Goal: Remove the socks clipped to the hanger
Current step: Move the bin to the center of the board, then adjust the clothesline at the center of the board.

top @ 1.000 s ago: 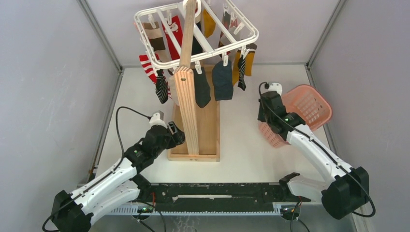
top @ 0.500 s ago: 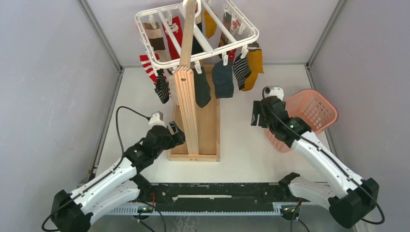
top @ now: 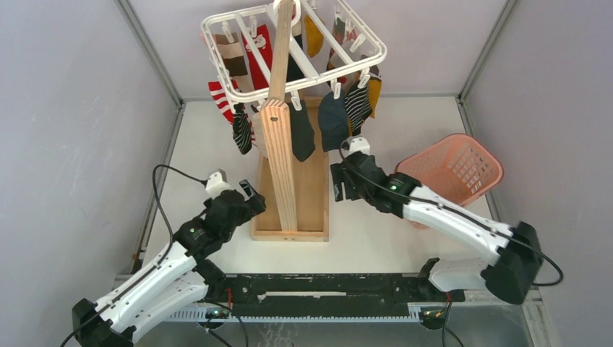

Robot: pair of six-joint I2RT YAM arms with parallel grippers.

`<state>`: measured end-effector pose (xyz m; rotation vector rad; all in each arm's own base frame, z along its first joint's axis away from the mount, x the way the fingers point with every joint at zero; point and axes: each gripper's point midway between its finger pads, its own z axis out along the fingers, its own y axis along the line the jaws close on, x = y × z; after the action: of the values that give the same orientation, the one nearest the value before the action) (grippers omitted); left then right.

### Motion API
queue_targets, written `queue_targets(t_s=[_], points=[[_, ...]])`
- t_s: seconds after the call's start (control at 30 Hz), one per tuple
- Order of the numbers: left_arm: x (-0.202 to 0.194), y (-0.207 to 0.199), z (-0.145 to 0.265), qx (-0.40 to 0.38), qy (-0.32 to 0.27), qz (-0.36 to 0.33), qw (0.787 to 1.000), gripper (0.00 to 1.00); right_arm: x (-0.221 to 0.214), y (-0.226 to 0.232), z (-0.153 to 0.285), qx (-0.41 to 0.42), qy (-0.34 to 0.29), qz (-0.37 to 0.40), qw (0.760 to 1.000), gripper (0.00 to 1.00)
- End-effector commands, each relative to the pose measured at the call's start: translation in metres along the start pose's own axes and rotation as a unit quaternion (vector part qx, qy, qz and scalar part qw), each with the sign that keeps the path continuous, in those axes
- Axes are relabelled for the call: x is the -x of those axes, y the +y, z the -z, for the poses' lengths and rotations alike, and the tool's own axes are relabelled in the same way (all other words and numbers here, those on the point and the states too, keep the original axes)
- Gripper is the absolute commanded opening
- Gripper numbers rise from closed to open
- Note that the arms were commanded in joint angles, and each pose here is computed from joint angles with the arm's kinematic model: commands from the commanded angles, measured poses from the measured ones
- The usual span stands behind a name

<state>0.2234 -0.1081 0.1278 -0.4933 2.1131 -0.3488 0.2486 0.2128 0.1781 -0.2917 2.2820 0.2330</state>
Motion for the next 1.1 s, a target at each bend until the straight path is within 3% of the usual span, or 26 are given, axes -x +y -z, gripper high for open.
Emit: queue_targets(t_s=[0.0,0.4,0.8,1.0,1.07], points=[[0.012,0.014,0.008,0.04,-0.025,0.044,0.998,1.0,0.021,0.028,-0.025,0.021,-0.013,-0.026,0.999,0.79],[-0.017,0.039,-0.006,0.078,-0.011,0.073,0.994,1.0,0.002,0.051,-0.102,0.024,0.039,-0.051,0.998,0.76],[-0.047,0.039,-0.037,0.102,0.023,0.056,0.993,1.0,-0.027,0.05,-0.145,-0.011,0.08,-0.065,0.995,0.74],[-0.054,0.038,-0.048,0.114,0.031,0.044,0.992,0.96,-0.038,0.044,-0.153,-0.026,0.095,-0.072,0.993,0.7],[-0.053,0.037,-0.051,0.116,0.031,0.039,0.992,0.91,-0.039,0.043,-0.154,-0.029,0.098,-0.073,0.992,0.62]])
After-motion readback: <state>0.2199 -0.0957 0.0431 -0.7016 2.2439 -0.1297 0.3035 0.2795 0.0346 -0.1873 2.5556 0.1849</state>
